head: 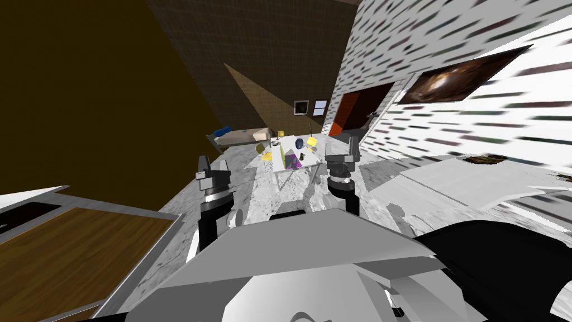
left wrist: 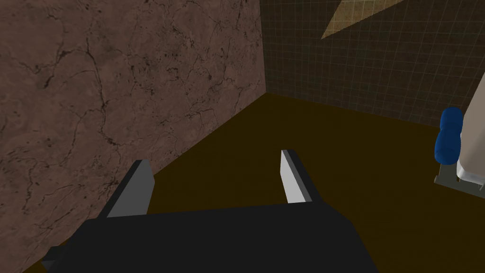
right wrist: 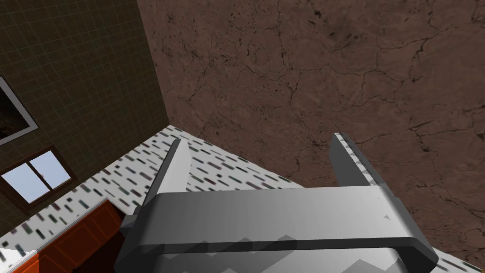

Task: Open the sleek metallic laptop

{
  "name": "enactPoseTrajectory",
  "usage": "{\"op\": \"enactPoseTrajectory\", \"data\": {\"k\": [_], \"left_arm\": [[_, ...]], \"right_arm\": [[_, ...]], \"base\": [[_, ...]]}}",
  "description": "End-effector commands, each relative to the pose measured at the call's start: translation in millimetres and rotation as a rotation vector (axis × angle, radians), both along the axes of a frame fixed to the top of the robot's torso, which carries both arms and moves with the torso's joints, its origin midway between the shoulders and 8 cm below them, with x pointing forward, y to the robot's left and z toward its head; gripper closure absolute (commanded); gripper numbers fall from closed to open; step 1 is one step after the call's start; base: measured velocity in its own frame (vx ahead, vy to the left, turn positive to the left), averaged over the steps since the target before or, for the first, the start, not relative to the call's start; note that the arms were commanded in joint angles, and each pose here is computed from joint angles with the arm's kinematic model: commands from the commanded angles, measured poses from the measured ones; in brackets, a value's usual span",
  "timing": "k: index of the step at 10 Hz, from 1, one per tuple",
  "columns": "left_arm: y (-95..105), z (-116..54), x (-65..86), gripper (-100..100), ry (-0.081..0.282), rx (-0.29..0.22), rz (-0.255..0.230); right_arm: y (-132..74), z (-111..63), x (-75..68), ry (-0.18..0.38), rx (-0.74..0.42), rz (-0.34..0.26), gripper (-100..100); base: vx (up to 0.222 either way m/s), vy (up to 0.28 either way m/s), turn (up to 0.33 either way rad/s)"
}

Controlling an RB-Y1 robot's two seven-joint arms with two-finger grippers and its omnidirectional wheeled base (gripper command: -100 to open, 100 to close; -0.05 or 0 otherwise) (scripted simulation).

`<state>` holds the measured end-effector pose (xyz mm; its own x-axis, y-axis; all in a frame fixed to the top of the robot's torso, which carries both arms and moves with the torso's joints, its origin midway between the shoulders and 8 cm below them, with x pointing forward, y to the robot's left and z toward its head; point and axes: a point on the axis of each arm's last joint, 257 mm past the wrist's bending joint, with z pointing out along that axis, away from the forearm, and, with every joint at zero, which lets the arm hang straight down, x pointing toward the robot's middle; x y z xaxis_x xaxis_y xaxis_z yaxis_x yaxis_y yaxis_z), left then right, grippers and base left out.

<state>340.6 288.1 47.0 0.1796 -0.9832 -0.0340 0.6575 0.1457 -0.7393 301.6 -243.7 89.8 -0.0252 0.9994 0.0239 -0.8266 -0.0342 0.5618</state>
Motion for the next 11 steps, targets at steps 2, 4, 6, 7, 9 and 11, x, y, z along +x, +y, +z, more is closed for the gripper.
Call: {"op": "enactPoseTrajectory", "data": {"k": [2, 4, 6, 7, 9, 11], "left_arm": [[0.0, 0.0, 0.0, 0, 0.0, 0.0, 0.0], [0.0, 0.1, 0.0, 0, 0.0, 0.0, 0.0], [0.0, 0.1, -0.1, 0, 0.0, 0.0, 0.0], [0.0, 0.1, -0.1, 0, 0.0, 0.0, 0.0], [0.0, 0.2, -0.1, 0, 0.0, 0.0, 0.0], [0.0, -0.1, 0.0, 0, 0.0, 0.0, 0.0]], "right_arm": [[0.0, 0.0, 0.0, 0.0, 0.0, 0.0, 0], [0.0, 0.1, -0.1, 0.0, 0.0, 0.0, 0], [0.0, 0.1, -0.1, 0.0, 0.0, 0.0, 0], [0.0, 0.1, -0.1, 0.0, 0.0, 0.0, 0], [0.0, 0.1, -0.1, 0.0, 0.0, 0.0, 0], [7.3, -15.8, 8.6, 0.042, -0.113, -0.022, -100]], "base": [[0.0, 0.0, 0.0], [0.0, 0.0, 0.0], [0.0, 0.0, 0.0], [0.0, 0.0, 0.0], [0.0, 0.0, 0.0], [0.042, 0.07, -0.016]]}}
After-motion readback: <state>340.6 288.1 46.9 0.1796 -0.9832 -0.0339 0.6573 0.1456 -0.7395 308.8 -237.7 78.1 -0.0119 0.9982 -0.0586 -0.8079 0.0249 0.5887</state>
